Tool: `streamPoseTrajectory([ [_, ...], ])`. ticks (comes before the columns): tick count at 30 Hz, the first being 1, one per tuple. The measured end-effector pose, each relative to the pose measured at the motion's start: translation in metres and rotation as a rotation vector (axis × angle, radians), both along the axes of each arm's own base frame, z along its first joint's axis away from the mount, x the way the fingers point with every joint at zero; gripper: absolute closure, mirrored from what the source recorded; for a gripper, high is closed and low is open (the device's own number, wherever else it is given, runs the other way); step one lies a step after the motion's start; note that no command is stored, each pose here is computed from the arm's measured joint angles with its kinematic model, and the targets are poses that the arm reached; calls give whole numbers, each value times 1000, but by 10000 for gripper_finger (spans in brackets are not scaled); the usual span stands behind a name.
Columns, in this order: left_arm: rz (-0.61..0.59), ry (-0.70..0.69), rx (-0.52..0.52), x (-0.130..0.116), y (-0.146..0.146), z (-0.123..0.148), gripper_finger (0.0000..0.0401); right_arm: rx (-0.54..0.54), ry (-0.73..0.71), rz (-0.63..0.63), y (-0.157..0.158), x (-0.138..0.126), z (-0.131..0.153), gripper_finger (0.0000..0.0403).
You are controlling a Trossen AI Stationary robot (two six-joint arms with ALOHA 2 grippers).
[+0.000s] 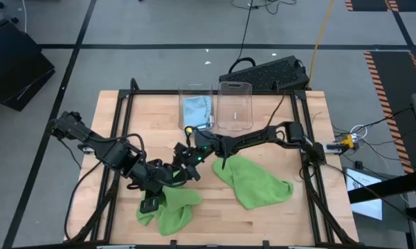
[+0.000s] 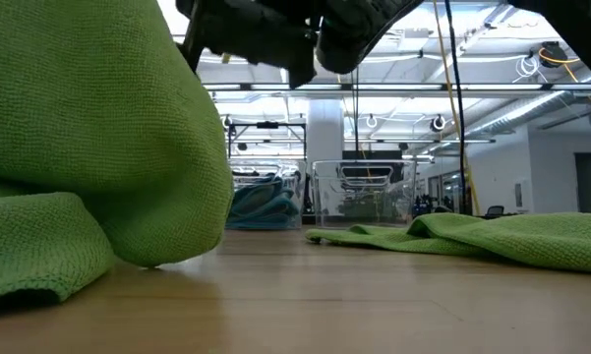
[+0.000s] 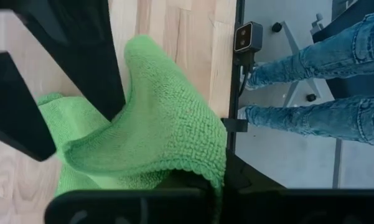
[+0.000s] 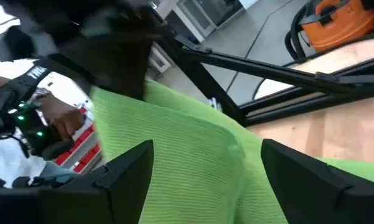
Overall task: Fold microfiber towels
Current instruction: Fold the top left green microfiber towel
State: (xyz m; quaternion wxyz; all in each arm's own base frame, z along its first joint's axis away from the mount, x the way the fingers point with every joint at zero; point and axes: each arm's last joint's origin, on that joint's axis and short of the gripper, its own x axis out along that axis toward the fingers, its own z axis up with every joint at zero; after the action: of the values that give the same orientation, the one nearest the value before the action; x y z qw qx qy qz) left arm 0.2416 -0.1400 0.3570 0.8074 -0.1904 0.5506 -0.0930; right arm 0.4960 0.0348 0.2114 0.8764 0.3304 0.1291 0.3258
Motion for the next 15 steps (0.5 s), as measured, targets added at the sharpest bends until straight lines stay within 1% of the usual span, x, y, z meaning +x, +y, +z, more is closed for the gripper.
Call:
streamPoseTrajectory([
  [5, -5, 0, 3, 0, 0, 0, 397, -5, 11, -26, 4, 3, -8, 125],
  [9, -7, -3, 9, 0, 0, 0, 397, -37, -2, -72, 4, 4, -9, 139],
  [12, -8, -11, 20, 0, 0, 0, 396, -41, -1, -94, 3, 4, -9, 157],
  [15, -8, -18, 31, 0, 1, 0, 398, -43, -4, -93, 4, 4, -9, 184],
])
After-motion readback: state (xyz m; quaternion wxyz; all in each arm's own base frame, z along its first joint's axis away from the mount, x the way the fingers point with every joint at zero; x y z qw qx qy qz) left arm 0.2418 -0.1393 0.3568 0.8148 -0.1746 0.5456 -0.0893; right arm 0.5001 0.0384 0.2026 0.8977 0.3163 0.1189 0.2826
